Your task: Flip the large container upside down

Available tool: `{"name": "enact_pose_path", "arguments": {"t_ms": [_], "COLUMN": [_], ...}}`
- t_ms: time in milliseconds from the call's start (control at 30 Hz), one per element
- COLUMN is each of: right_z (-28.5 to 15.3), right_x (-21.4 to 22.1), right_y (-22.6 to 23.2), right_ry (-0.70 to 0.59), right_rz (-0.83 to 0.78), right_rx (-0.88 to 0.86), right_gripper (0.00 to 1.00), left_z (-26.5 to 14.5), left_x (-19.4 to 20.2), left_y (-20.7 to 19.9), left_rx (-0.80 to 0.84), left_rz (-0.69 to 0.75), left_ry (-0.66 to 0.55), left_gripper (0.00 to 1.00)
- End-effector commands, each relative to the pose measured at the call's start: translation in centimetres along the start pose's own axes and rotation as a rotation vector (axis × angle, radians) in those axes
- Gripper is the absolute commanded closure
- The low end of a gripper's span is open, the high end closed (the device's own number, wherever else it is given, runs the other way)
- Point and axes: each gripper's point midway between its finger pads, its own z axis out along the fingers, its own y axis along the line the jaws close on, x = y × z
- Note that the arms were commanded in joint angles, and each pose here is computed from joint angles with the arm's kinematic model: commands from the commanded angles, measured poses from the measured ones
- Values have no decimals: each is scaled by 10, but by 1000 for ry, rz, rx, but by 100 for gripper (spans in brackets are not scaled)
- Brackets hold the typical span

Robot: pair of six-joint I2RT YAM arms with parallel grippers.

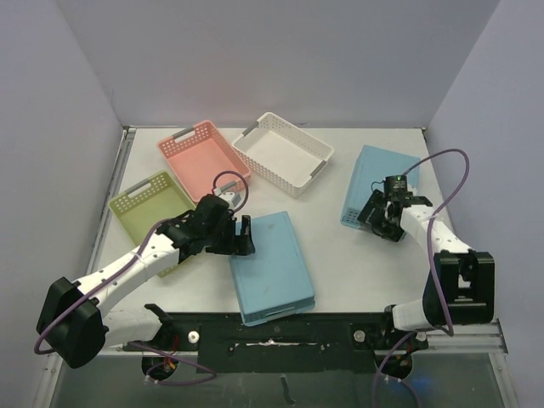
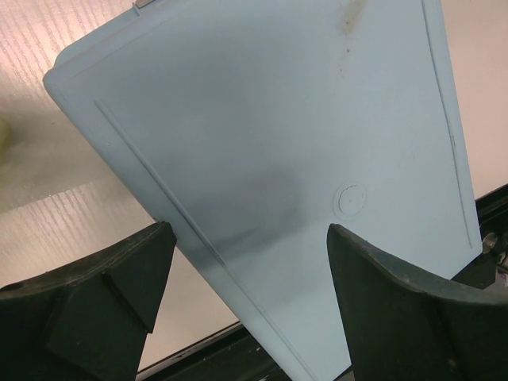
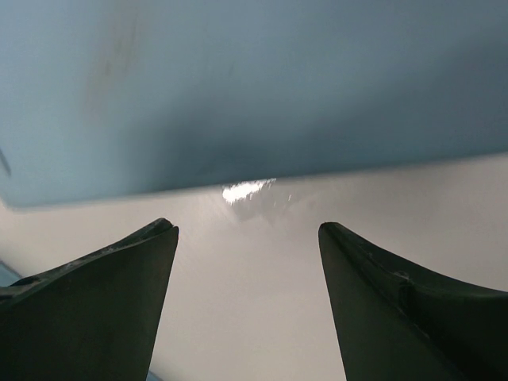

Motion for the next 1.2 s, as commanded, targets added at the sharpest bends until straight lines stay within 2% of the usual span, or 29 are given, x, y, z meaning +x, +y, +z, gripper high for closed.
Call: {"name": "enact_pose_path", "arguments": {"t_ms": [0, 167, 233, 400, 600, 733, 967, 1067, 1167], "right_z": [9, 19, 19, -4, 0, -2, 22, 34, 40], "right_x": [-97, -179, -191, -172, -110, -89, -112, -137, -166], "right_y": [2, -23, -21, -2, 2, 14, -23, -50, -71], "right_ry": [-176, -254, -240, -264, -191, -173, -142, -146, -179], "right_rz": [35, 102, 112, 97, 90, 31, 53, 85, 146], "right_rx": [-16, 32, 13, -63, -142, -173, -27, 92, 137], "right_gripper": [27, 27, 27, 26, 26, 26, 26, 27, 27], "left_z": [-6, -9, -10, -12, -7, -2, 3, 10, 16], "left_x": [-11, -8, -9, -8, -2, 2, -12, -29, -41], "left_y": [-13, -18, -21, -27, -36, -50, -83, -106, -124], "left_rx": [46, 69, 82, 106, 152, 195, 281, 336, 360], "left_rz": [45, 62, 61, 61, 57, 65, 92, 107, 134], "left_ry": [-24, -12, -13, -10, 22, 41, -7, -46, -68], "left_gripper": [21, 21, 21, 21, 21, 21, 21, 21, 21]}}
